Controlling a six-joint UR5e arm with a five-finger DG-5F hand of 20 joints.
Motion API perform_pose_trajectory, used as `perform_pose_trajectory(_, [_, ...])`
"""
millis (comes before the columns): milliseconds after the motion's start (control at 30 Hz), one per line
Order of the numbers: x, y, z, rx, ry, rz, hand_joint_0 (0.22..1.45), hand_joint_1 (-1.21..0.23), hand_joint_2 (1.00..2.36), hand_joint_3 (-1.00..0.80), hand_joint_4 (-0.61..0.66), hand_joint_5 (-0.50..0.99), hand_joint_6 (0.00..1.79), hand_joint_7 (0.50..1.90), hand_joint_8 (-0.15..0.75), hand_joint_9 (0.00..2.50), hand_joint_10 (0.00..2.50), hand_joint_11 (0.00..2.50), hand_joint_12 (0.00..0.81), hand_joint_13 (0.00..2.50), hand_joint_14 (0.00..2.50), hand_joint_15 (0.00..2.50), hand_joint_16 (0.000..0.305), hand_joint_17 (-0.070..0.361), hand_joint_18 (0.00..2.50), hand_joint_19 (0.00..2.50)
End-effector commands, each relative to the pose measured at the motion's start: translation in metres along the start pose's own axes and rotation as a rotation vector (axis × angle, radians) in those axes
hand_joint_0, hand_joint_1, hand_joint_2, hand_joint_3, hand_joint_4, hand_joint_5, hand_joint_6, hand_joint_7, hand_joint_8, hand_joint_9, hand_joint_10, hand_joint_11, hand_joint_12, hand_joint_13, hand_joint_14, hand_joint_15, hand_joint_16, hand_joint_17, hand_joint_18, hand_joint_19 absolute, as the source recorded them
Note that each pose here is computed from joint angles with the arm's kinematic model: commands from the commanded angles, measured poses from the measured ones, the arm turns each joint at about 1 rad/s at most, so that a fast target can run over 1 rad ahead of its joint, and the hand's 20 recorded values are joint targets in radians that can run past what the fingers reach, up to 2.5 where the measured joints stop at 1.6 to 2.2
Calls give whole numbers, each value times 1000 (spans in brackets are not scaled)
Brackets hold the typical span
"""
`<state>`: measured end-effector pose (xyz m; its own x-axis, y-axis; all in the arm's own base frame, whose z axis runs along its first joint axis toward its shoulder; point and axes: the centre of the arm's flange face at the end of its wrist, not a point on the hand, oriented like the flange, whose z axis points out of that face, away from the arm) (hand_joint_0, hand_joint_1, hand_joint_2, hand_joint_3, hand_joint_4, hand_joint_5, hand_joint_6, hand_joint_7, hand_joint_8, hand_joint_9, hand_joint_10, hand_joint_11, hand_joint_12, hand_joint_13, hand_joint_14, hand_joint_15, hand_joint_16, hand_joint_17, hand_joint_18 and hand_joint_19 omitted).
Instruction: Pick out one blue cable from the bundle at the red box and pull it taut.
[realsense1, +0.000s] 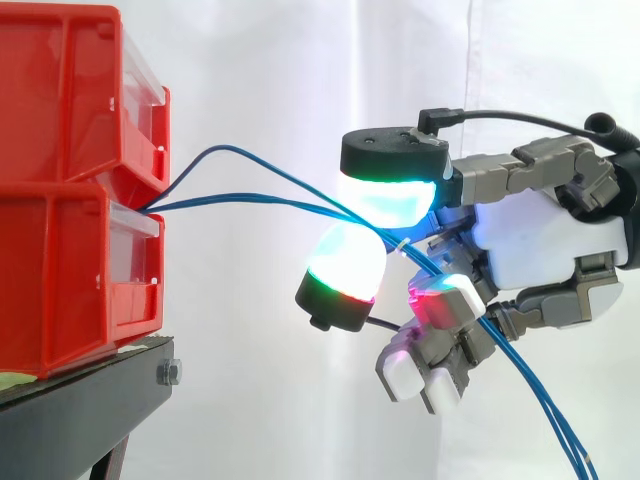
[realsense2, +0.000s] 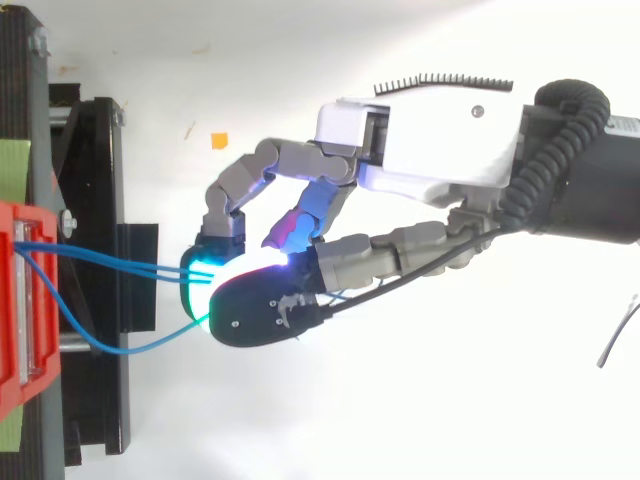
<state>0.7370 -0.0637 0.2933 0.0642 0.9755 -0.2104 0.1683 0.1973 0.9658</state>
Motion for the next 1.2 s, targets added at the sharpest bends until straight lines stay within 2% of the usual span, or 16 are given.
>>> perform_pose_trajectory(0, [-1,0,0,-1,-1,1,611,-736,1007,-31,98,-141,907,853,355,1230,20,824,419,926,13,390,60,135,890,441])
perform_pose_trajectory(200, [1,-1,-1,6,1,-6,624,-748,1010,-39,76,-146,912,874,343,1221,22,849,407,916,14,386,58,130,878,445])
perform_pose_trajectory(400, [1,-1,-1,12,2,-3,652,-776,1019,-79,-30,-155,919,945,313,1212,21,891,375,908,16,408,50,113,850,466])
perform_pose_trajectory(533, [-1,-2,-2,17,-1,-3,675,-786,1022,-118,-89,-154,943,929,298,1237,23,900,364,914,15,405,47,107,850,470])
perform_pose_trajectory(700, [-2,-3,-2,19,-2,-3,685,-786,1020,-164,-102,-148,944,926,289,1251,23,911,363,929,15,402,47,105,852,471])
perform_pose_trajectory(900, [-1,-3,-2,19,0,-3,719,-774,1012,-338,-104,-146,942,946,292,1260,24,906,359,934,15,403,46,104,865,468])
perform_pose_trajectory(1167, [0,-2,-2,20,3,-4,734,-790,1005,-435,-131,-140,945,967,289,1276,23,902,357,947,15,405,45,102,889,461])
